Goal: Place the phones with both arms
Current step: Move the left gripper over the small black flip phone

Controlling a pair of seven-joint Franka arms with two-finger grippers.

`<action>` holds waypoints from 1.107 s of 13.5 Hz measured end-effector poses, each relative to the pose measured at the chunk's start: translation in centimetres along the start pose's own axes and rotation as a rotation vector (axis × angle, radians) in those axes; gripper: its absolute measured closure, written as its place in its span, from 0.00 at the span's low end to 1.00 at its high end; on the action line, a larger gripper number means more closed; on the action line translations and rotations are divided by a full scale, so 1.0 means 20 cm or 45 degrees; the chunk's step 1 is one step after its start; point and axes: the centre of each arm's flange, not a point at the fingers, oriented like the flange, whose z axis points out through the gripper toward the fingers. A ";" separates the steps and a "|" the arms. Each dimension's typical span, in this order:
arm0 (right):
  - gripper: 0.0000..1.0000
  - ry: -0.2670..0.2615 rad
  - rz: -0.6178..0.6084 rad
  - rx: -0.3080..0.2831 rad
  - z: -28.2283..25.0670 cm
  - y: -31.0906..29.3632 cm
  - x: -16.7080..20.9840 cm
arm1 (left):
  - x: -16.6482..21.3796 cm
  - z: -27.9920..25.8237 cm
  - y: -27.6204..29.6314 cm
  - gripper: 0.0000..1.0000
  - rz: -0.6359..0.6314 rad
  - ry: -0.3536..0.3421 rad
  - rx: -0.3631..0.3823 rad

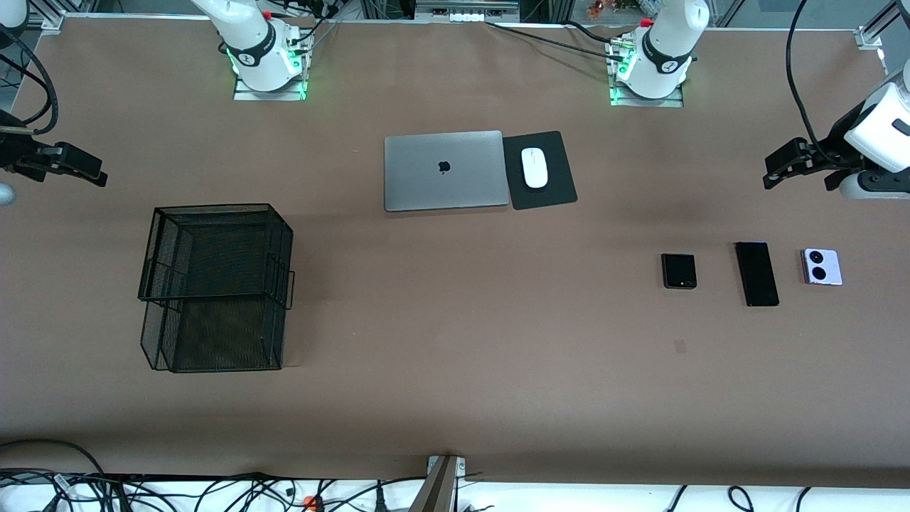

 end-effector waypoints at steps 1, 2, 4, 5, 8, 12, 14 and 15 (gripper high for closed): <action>0.00 0.000 0.000 0.000 0.00 0.00 0.00 | 0.00 0.00 0.00 0.00 0.000 0.001 0.000; 0.00 0.000 0.000 0.000 0.00 0.00 0.00 | 0.00 0.00 0.00 0.00 0.000 0.001 0.000; 0.00 0.000 0.000 0.000 0.00 0.00 0.00 | 0.00 0.00 0.00 0.00 0.000 0.001 0.000; 0.00 0.000 0.000 0.000 0.00 0.00 0.00 | 0.00 0.00 0.00 0.00 0.000 0.001 0.000; 0.00 -0.001 0.000 0.000 0.00 0.00 0.00 | 0.00 0.00 0.00 0.00 -0.001 0.000 0.000; 0.00 0.001 0.000 0.000 0.00 0.00 0.00 | 0.02 0.03 -0.01 0.00 -0.002 -0.016 -0.001; 0.00 0.001 -0.001 0.000 0.00 0.00 0.00 | 0.03 0.06 -0.01 0.00 -0.003 -0.028 -0.001; 0.00 0.001 -0.001 0.000 0.00 0.00 0.00 | 0.04 0.08 -0.01 0.00 -0.005 -0.036 -0.001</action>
